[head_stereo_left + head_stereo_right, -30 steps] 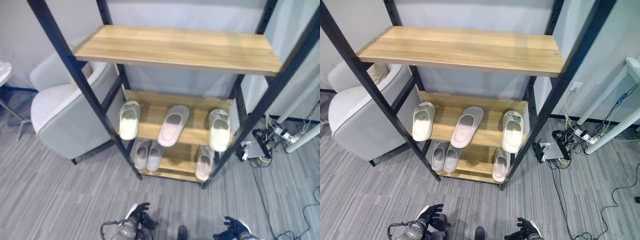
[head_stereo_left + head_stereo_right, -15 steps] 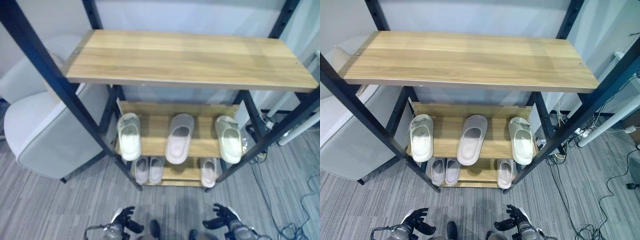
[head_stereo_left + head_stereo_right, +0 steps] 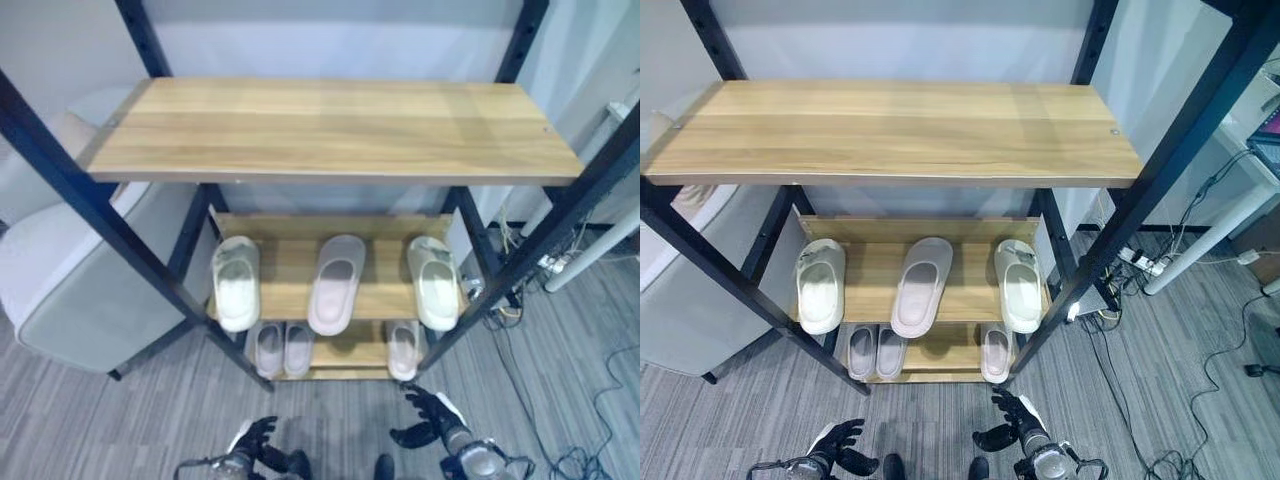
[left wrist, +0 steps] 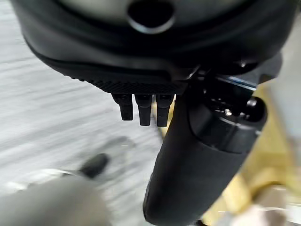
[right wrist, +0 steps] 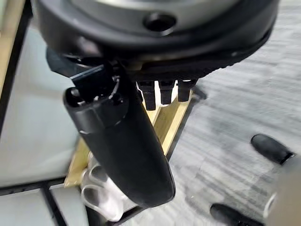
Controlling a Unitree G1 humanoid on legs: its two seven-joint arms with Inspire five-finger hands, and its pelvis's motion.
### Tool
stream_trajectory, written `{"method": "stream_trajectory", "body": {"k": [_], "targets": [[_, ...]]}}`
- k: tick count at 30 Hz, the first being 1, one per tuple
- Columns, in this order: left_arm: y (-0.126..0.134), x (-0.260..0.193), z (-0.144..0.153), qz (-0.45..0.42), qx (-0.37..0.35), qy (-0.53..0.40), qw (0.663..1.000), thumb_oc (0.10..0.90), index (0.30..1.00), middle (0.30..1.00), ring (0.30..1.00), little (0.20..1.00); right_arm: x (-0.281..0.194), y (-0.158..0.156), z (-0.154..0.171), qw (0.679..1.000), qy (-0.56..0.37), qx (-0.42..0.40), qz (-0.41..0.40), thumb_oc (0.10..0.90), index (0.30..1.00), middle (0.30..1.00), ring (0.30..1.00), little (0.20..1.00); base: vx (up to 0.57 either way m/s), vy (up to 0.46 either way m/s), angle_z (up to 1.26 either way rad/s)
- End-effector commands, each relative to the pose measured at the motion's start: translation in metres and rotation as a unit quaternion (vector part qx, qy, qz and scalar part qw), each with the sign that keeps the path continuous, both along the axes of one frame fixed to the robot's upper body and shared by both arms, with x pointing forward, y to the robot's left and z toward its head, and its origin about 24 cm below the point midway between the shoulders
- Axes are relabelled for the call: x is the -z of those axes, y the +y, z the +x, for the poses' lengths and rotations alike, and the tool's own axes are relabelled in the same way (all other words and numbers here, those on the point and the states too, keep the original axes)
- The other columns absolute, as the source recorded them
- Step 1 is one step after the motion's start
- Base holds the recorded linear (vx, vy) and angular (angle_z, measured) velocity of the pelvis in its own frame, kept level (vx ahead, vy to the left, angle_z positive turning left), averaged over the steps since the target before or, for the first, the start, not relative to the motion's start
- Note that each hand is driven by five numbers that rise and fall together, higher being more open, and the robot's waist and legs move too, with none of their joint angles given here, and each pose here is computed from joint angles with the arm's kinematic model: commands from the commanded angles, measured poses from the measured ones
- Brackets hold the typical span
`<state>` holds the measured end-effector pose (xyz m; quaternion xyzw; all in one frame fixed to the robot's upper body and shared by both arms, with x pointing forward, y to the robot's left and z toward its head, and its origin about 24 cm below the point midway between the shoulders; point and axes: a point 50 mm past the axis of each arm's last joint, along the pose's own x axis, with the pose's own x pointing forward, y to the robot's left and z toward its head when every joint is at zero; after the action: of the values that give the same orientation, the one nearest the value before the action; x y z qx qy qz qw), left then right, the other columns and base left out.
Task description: Arrange the slippers neatly on the shoe rack.
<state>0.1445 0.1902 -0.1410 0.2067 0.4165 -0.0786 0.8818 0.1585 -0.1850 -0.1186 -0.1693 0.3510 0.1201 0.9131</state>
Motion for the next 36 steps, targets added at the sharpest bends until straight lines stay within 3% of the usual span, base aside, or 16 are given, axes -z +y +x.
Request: {"method": "stream_trajectory", "body": {"k": [1,7,11,14,25,36], "targets": [[-0.029,-0.022,0.042,-0.033,0.055,-0.095,0.993,0.800,0.900,0.900,0.900,0.900,-0.003,0.002,0.009,0.999,-0.023,-0.020,-0.008,0.800,0.900,0.900,0.900,0.900,0.00,0.000,0.00],[-0.044,-0.063,0.071,-0.076,0.093,-0.204,0.971,0.800,0.900,0.900,0.900,0.900,0.018,-0.023,-0.020,0.997,0.052,0.051,-0.037,0.800,0.900,0.900,0.900,0.900,-0.01,-0.048,0.09],[-0.040,-0.104,0.080,-0.115,0.101,-0.291,0.944,0.800,0.900,0.900,0.900,0.900,0.027,-0.040,-0.038,0.987,0.094,0.129,-0.034,0.800,0.900,0.900,0.900,0.900,-0.05,-0.055,0.02],[-0.038,-0.114,0.080,-0.113,0.111,-0.312,0.937,0.800,0.900,0.900,0.900,0.900,0.028,-0.043,-0.041,0.984,0.101,0.142,-0.035,0.800,0.900,0.900,0.900,0.900,-0.02,-0.032,0.17],[-0.024,-0.130,0.074,-0.107,0.099,-0.342,0.928,0.800,0.900,0.900,0.900,0.900,0.027,-0.046,-0.039,0.984,0.103,0.137,-0.044,0.800,0.900,0.900,0.900,0.900,-0.01,-0.029,0.10],[-0.020,-0.183,0.078,-0.158,0.086,-0.445,0.877,0.800,0.900,0.900,0.900,0.900,0.029,-0.047,-0.043,0.984,0.111,0.132,-0.049,0.800,0.900,0.900,0.900,0.900,-0.01,-0.011,0.06]]}}
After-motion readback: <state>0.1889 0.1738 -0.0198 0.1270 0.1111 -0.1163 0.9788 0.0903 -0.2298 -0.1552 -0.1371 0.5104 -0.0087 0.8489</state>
